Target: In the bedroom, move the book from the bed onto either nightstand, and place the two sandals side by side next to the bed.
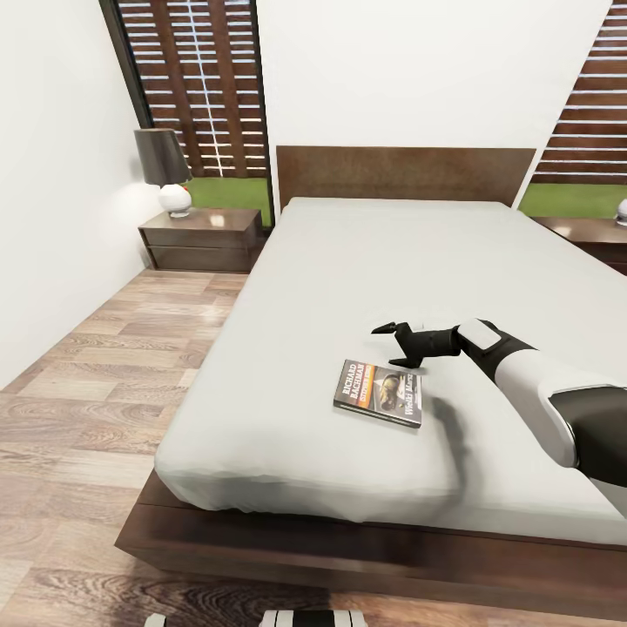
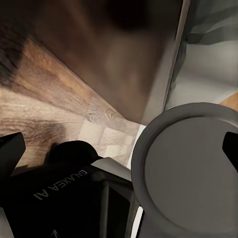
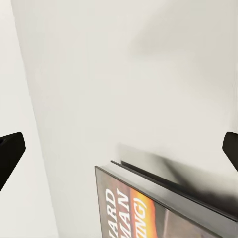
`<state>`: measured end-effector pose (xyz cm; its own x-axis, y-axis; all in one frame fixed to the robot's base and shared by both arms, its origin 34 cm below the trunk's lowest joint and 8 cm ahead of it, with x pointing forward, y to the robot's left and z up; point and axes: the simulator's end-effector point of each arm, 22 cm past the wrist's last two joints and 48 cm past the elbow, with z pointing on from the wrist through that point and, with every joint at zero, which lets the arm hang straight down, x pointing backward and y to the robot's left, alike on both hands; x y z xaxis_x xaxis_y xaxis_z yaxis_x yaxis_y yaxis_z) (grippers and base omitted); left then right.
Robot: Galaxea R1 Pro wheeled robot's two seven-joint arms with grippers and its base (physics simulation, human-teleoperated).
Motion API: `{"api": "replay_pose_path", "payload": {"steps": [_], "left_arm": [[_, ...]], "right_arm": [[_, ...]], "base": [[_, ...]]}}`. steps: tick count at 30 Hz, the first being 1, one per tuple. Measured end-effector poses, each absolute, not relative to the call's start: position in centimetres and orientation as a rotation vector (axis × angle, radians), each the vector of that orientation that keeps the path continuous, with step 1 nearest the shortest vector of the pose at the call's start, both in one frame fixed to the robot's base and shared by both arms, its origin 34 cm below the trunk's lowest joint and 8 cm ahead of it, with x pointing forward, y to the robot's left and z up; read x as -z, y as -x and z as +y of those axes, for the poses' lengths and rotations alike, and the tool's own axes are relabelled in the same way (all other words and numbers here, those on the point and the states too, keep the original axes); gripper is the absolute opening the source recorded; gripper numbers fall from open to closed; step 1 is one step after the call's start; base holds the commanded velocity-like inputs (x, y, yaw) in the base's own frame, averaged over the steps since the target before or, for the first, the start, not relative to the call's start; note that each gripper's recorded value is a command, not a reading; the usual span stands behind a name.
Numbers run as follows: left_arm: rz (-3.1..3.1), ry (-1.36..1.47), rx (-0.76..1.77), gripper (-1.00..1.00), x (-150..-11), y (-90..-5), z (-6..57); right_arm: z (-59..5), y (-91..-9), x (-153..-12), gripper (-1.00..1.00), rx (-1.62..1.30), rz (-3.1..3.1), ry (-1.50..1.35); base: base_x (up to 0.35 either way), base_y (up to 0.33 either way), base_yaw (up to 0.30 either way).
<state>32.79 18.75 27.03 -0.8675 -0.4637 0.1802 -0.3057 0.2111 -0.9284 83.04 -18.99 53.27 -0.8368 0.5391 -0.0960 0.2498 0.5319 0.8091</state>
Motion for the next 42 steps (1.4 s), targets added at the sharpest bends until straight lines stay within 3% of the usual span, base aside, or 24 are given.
{"api": "replay_pose_path", "payload": {"steps": [42], "left_arm": [[2.333, 0.749, 1.739, 1.0, -27.05, -32.8, 18.75]], "right_arm": [[-18.93, -83.02, -53.21, 1.0, -1.206, 2.443, -0.653]], "base": [[0.0, 0.0, 0.0]]}}
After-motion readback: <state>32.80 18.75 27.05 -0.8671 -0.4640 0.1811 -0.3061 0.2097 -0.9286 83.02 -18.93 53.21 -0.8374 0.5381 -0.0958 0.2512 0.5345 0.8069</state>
